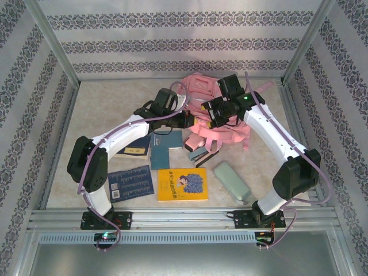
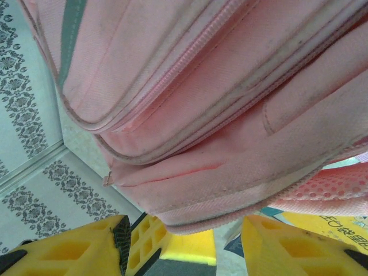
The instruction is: Pack the student bag
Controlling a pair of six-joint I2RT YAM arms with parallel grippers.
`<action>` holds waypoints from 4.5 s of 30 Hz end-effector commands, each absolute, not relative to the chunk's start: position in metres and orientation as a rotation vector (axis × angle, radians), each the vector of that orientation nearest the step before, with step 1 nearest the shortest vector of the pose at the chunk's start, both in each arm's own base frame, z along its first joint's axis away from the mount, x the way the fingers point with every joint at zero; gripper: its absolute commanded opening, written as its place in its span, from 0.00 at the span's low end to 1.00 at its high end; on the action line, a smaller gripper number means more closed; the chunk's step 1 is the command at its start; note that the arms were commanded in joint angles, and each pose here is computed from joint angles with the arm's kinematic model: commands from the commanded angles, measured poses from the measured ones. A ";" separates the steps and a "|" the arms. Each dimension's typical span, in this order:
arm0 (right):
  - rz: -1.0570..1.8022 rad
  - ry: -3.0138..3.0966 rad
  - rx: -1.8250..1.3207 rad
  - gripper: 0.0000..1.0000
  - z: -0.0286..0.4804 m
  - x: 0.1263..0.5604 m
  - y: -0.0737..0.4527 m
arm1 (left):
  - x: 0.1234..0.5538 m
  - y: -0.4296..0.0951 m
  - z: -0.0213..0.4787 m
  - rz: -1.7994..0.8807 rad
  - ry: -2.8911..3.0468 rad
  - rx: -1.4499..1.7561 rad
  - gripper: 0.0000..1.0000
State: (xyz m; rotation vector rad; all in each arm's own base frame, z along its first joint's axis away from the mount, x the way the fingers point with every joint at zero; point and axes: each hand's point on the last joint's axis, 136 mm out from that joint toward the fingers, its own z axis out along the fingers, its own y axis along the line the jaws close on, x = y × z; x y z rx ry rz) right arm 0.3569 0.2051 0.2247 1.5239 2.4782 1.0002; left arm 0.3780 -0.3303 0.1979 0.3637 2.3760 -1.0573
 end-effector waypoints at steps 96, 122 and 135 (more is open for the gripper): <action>0.271 2.332 -0.079 0.56 0.315 0.392 0.224 | 0.333 -0.172 0.254 -0.403 2.337 0.301 0.64; 0.542 2.608 0.132 0.60 0.224 0.268 0.131 | 0.420 -0.271 0.163 -0.237 2.134 1.217 0.82; 0.603 2.634 0.190 0.59 0.210 0.268 0.138 | 0.470 -0.260 0.107 -0.038 2.269 1.102 0.63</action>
